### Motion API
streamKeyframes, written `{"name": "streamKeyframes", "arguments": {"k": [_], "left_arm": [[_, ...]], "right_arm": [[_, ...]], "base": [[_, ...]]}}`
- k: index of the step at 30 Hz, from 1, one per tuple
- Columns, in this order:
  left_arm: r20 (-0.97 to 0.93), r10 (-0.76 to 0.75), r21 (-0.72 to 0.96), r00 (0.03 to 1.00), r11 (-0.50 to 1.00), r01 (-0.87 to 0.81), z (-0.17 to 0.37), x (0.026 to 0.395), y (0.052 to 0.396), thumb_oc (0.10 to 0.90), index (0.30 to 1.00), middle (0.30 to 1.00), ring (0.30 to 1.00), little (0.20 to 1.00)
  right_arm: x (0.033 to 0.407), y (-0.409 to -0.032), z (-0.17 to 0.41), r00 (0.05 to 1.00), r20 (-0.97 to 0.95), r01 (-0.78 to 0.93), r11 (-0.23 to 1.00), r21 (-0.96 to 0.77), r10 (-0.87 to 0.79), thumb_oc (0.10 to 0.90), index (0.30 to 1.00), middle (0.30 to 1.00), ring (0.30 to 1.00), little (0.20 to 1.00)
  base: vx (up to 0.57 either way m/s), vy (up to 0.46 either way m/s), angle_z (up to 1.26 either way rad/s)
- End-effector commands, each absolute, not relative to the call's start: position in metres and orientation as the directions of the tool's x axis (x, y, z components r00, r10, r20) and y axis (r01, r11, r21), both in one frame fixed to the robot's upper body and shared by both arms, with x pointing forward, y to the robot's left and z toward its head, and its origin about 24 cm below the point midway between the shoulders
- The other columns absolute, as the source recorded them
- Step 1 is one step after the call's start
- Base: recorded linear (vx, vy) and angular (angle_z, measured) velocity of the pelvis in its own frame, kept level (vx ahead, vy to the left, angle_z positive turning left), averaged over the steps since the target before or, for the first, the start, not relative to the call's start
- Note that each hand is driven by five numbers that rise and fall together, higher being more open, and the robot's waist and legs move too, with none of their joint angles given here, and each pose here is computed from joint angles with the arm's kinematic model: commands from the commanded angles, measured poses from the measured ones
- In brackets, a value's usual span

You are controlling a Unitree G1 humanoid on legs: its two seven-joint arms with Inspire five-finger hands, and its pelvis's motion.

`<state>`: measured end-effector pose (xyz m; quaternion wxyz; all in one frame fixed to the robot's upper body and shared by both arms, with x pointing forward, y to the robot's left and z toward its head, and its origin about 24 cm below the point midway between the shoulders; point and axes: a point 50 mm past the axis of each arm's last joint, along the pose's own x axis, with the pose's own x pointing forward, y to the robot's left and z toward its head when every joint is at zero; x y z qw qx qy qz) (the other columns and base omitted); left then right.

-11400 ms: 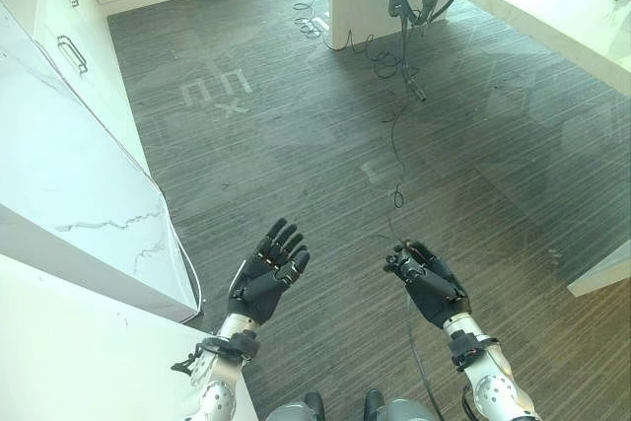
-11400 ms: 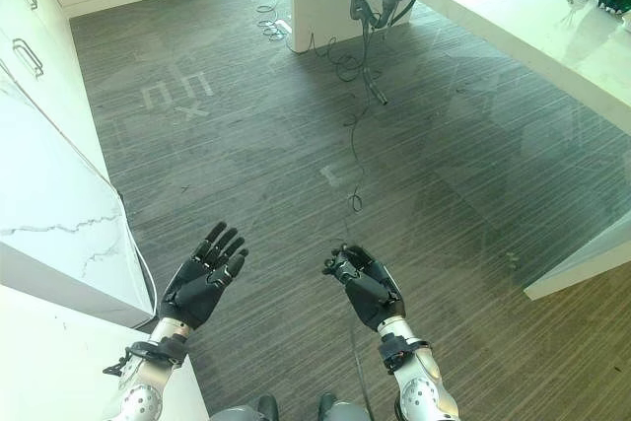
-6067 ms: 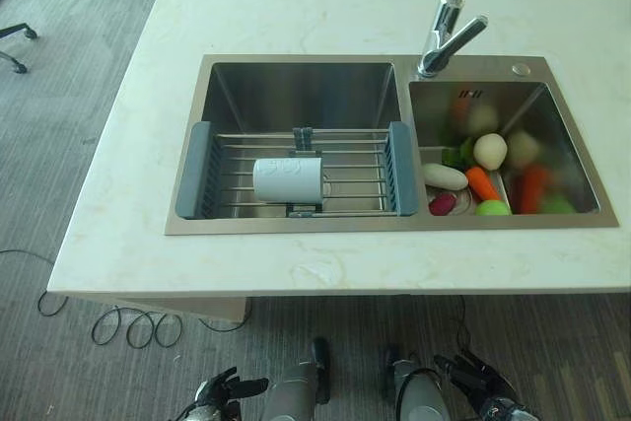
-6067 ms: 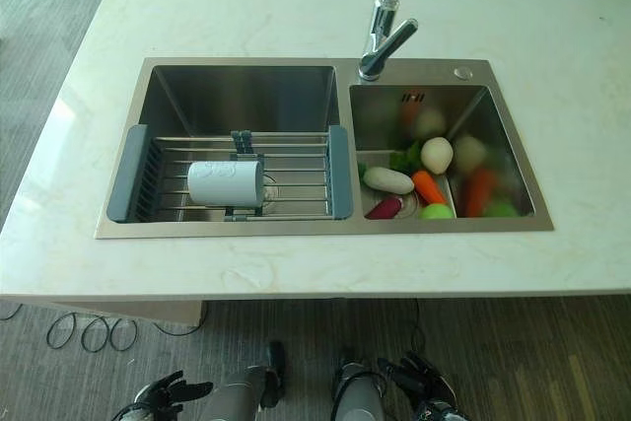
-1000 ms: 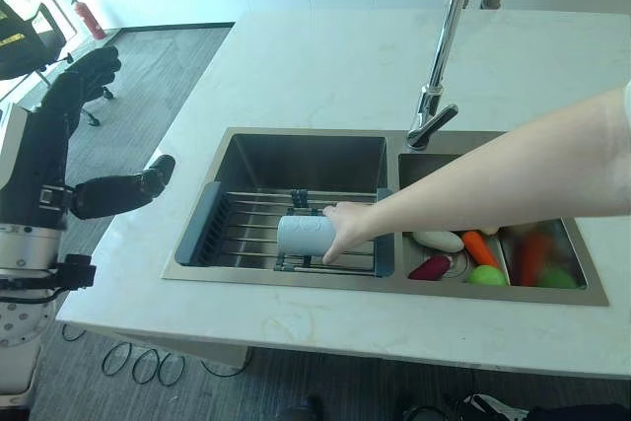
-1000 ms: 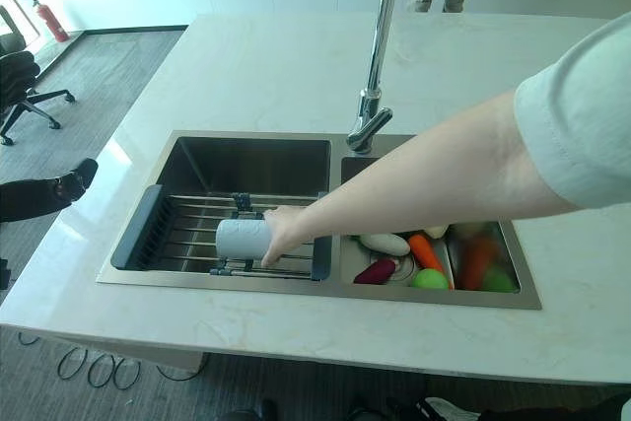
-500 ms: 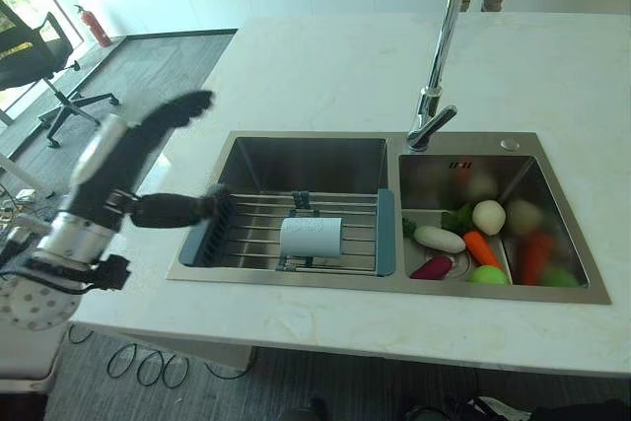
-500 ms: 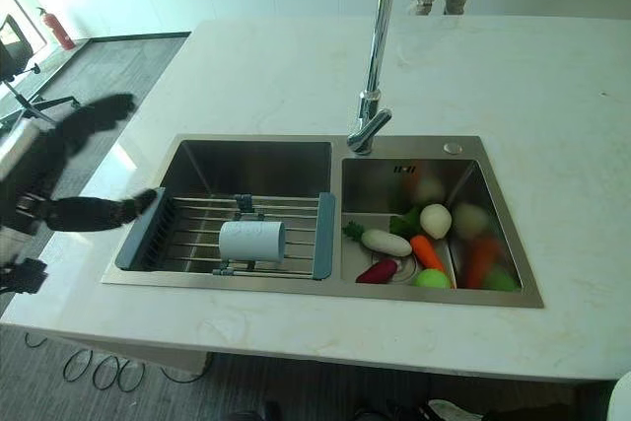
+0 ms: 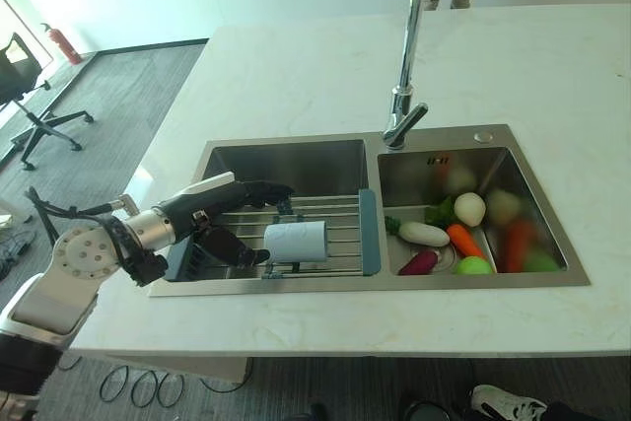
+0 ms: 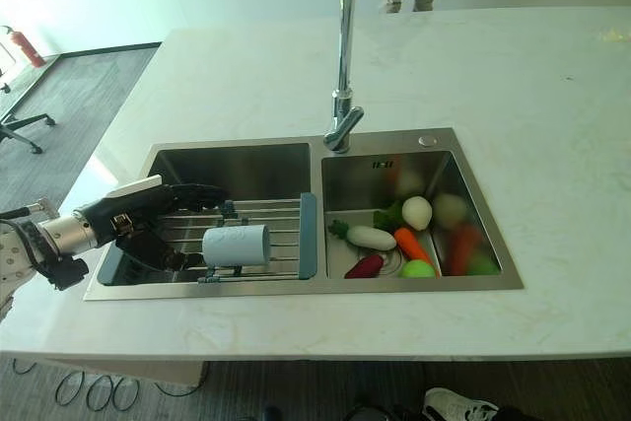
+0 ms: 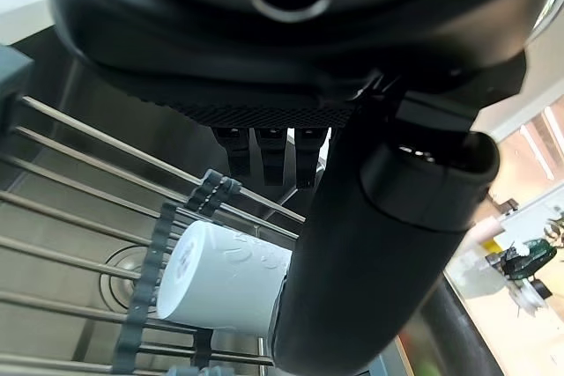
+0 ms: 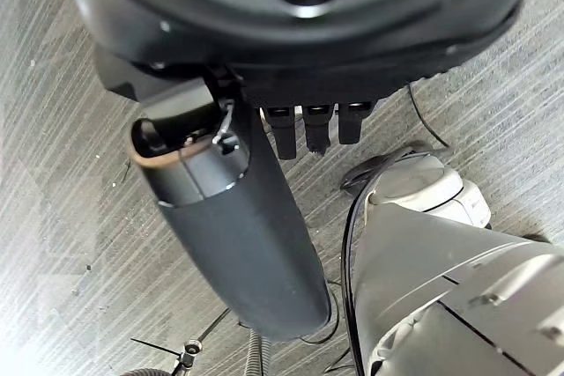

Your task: Place the dishes in the dishwasher.

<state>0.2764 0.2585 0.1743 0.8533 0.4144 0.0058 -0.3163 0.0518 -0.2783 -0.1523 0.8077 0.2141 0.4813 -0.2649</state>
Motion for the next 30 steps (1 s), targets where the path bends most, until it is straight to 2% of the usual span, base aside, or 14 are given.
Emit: {"name": "streamKeyframes", "arguments": {"k": [1, 10, 30], "left_arm": [[-0.098, -0.526, 0.842, 0.845, 0.409, 0.352, 0.238, 0.285, 0.262, 0.800, 0.900, 0.900, 0.900, 0.900], [-0.105, -0.486, 0.879, 0.867, 0.363, 0.310, 0.249, 0.302, 0.260, 0.800, 0.900, 0.900, 0.900, 0.900], [-0.330, -0.458, 0.819, 0.825, 0.296, 0.492, 0.218, 0.312, 0.260, 0.800, 0.900, 0.900, 0.900, 0.900]], "right_arm": [[0.060, -0.295, -0.144, 0.441, -0.858, 0.639, 0.764, 0.094, -0.264, 0.800, 0.900, 0.900, 0.900, 0.900], [0.050, -0.294, -0.145, 0.426, -0.864, 0.657, 0.749, 0.091, -0.268, 0.800, 0.900, 0.900, 0.900, 0.900], [0.051, -0.298, -0.142, 0.433, -0.856, 0.660, 0.747, 0.088, -0.282, 0.800, 0.900, 0.900, 0.900, 0.900]], "base": [[0.01, -0.014, -0.13], [0.00, -0.003, -0.11], [0.01, 0.000, -0.06]]}}
